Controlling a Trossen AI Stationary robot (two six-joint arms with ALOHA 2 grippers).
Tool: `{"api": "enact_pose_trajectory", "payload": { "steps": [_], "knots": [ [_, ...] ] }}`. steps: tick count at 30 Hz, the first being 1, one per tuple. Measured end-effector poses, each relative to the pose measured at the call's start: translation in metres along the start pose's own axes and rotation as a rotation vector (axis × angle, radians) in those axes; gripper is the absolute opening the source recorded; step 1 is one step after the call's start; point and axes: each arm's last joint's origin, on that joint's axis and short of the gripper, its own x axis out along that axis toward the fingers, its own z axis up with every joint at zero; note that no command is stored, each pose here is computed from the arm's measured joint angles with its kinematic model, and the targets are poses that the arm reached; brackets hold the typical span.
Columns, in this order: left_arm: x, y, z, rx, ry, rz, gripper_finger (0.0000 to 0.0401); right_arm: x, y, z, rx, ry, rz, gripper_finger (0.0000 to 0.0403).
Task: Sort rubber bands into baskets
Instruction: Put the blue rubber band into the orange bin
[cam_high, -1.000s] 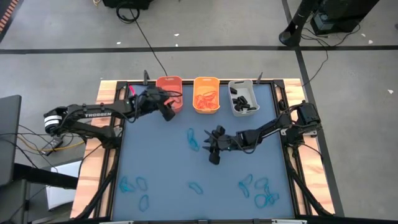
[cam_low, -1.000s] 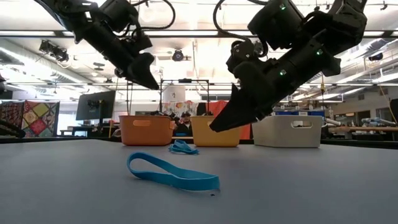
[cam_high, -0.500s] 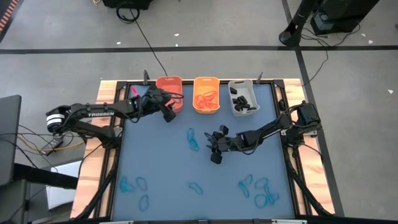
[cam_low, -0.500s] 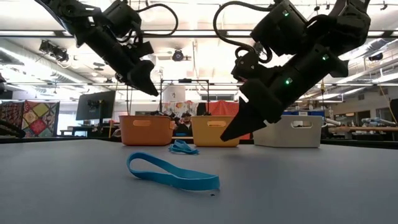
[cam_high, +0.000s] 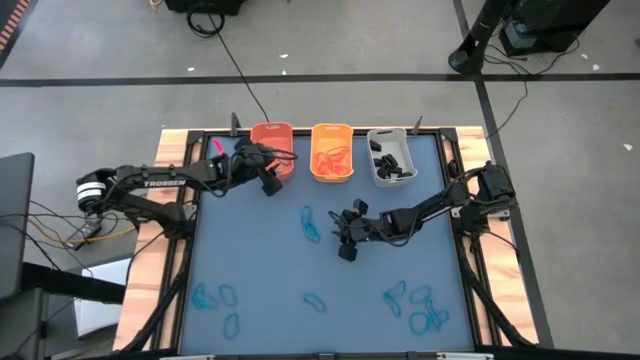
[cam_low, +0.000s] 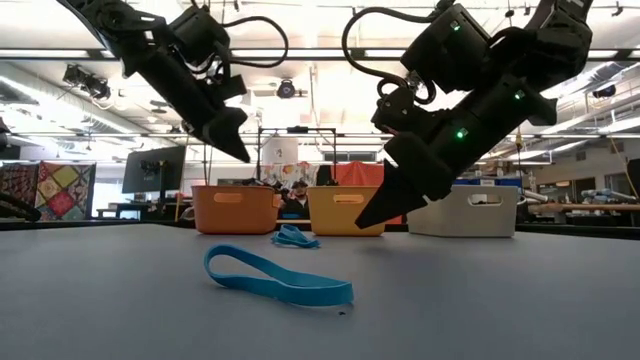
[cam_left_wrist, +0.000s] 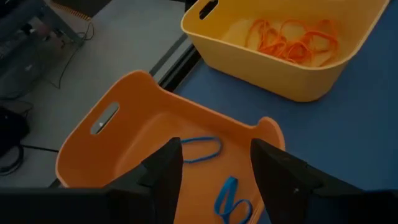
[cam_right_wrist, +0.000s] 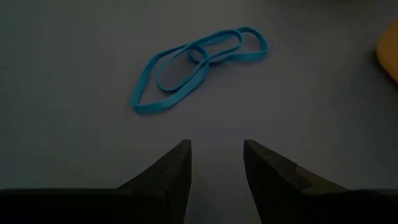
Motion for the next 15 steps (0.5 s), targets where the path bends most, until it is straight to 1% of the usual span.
{"api": "enact_pose_trajectory", "payload": {
  "steps": [5, 7, 9, 12, 15],
  "knots": [
    [0.000, 0.000, 0.000, -0.007, 0.003, 0.001, 0.0193, -0.001, 0.003, -0.001, 0.005, 0.001, 0.007, 0.0158],
    [-0.004, -0.003, 0.000, -0.019, 0.004, -0.022, 0.0193, -0.001, 0.003, -0.001, 0.001, 0.002, 0.008, 0.0158],
    [-0.015, -0.006, 0.000, -0.031, 0.000, -0.068, 0.0190, -0.001, 0.002, -0.001, -0.011, 0.006, 0.007, 0.0158],
    [-0.038, -0.014, 0.001, -0.047, -0.023, -0.134, 0.0176, -0.001, 0.002, -0.003, -0.062, 0.027, 0.014, 0.0158],
    [-0.066, -0.022, -0.004, -0.089, -0.015, -0.217, 0.0160, -0.001, 0.003, -0.005, -0.083, 0.053, 0.059, 0.0158]
  ]
}}
